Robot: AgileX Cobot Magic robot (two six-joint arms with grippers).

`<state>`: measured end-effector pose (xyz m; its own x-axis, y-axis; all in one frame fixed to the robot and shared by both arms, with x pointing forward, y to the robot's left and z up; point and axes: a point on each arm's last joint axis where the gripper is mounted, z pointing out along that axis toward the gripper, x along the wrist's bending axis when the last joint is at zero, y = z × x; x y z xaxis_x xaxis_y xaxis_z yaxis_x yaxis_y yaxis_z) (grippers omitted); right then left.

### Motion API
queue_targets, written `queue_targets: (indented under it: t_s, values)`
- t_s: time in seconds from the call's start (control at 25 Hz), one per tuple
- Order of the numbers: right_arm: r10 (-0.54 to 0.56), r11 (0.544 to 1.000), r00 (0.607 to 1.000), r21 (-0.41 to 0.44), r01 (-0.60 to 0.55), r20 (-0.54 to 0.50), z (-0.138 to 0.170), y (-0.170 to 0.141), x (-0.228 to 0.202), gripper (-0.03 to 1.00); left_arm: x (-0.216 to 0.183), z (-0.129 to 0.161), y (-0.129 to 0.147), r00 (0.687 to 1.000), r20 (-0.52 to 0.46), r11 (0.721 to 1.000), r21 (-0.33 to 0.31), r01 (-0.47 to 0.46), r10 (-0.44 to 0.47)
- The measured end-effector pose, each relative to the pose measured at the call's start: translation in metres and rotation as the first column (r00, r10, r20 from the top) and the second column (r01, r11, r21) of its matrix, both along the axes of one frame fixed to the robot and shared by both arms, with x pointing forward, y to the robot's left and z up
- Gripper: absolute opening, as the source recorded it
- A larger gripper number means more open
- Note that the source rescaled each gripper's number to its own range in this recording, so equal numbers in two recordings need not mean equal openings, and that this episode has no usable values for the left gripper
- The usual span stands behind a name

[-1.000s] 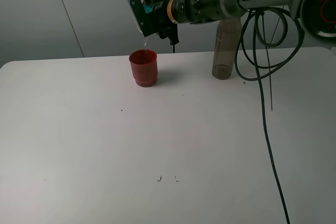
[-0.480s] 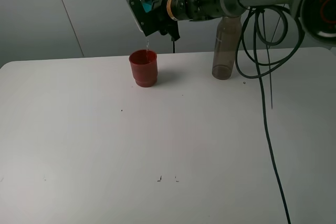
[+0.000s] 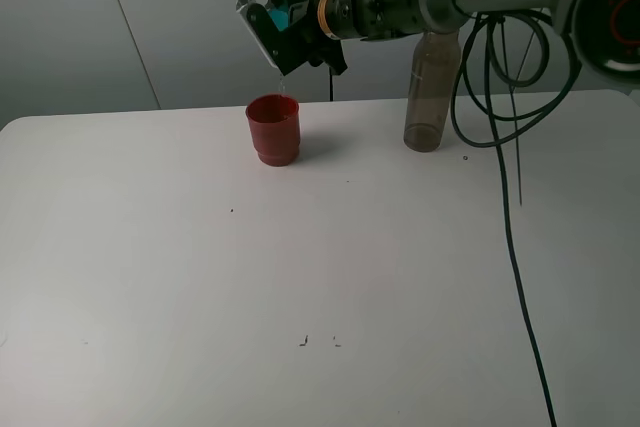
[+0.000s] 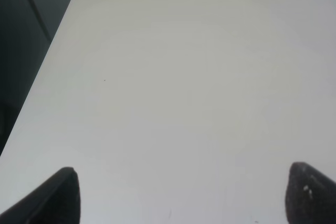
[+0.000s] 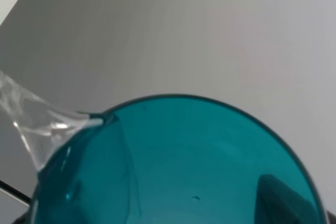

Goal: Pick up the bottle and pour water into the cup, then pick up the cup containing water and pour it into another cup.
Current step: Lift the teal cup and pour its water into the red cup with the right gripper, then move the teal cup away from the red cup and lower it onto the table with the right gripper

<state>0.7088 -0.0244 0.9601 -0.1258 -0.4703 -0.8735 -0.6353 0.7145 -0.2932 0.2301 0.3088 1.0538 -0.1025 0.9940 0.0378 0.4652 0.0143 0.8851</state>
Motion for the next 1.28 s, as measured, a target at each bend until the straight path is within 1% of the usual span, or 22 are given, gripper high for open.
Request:
queue_targets:
  t_s: [0.2, 0.4, 0.8, 1.28]
  values:
    - [0.027, 0.999, 0.999, -0.048, -0.026, 0.032, 0.0000, 0.0002, -0.0001, 0.16, 0.0000, 0.0000, 0.0000, 1.000, 0.000, 1.000, -0.002, -0.001, 0.001]
    - [0.042, 0.997, 0.998, -0.068, -0.039, 0.045, 0.0001, 0.0004, -0.0003, 0.16, 0.0000, 0.0000, 0.0000, 1.000, 0.000, 1.000, -0.002, -0.001, 0.001]
    - [0.054, 0.996, 0.997, -0.077, -0.050, 0.051, 0.0001, 0.0028, -0.0017, 0.16, 0.0000, 0.0000, 0.0000, 1.000, 0.000, 1.000, -0.002, -0.001, 0.001]
    - [0.075, 0.995, 0.996, -0.065, -0.072, 0.046, 0.0003, 0.0070, -0.0043, 0.16, 0.0000, 0.0000, 0.0000, 1.000, 0.000, 1.000, -0.002, -0.001, 0.001]
